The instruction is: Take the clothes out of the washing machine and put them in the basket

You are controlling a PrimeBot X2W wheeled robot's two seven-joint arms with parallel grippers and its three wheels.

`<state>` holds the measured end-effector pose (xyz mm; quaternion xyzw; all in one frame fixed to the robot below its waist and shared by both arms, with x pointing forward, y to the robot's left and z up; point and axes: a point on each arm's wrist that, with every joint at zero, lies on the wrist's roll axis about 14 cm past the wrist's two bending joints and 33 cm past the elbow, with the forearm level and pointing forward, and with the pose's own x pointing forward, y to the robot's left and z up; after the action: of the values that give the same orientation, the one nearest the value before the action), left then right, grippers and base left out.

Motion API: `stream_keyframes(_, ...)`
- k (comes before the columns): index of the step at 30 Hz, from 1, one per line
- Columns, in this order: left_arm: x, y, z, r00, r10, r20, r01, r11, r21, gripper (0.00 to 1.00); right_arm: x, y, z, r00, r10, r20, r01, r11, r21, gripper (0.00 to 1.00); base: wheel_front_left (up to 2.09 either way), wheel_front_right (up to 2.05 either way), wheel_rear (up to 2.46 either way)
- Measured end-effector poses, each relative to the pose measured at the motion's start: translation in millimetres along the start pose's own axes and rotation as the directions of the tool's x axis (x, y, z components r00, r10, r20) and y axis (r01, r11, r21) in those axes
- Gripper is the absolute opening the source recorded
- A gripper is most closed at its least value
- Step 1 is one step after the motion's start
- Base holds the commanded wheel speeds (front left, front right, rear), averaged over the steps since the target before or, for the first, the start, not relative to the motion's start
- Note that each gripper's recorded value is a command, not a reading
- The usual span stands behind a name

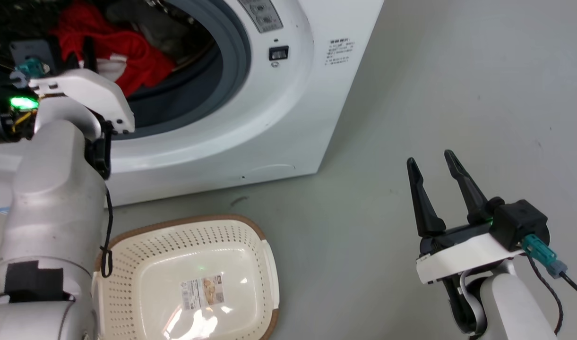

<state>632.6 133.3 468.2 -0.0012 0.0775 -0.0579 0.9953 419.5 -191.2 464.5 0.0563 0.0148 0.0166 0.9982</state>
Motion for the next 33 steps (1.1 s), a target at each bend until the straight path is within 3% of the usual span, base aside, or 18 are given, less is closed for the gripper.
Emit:
stream_keyframes(12, -65, -6, 81, 0.972, -0.045, 0.232, 0.047, 0.999, -0.004, 0.0, -24, 14, 25, 0.998, 0.027, 0.065, -0.027, 1.0, 0.001, 1.0, 0.0, 0.0, 0.0)
stream_keyframes(19, -104, -15, 101, 0.943, -0.067, 0.326, 0.071, 0.998, -0.001, 0.0, -33, 20, 28, 0.996, 0.043, 0.077, -0.043, 0.999, 0.0, 1.0, 0.0, 0.0, 0.0)
stream_keyframes(25, -139, -20, 96, 0.929, -0.08, 0.361, 0.087, 0.996, -0.003, 0.0, -39, 28, 32, 0.994, 0.063, 0.088, -0.064, 0.998, -0.001, 1.0, 0.0, 0.0, 0.0)
stream_keyframes(33, -191, -12, 35, 0.965, -0.029, 0.261, 0.039, 0.999, -0.033, 0.0, -42, 38, 31, 0.992, 0.092, 0.082, -0.092, 0.996, -0.004, 1.0, 0.0, 0.0, 0.0)
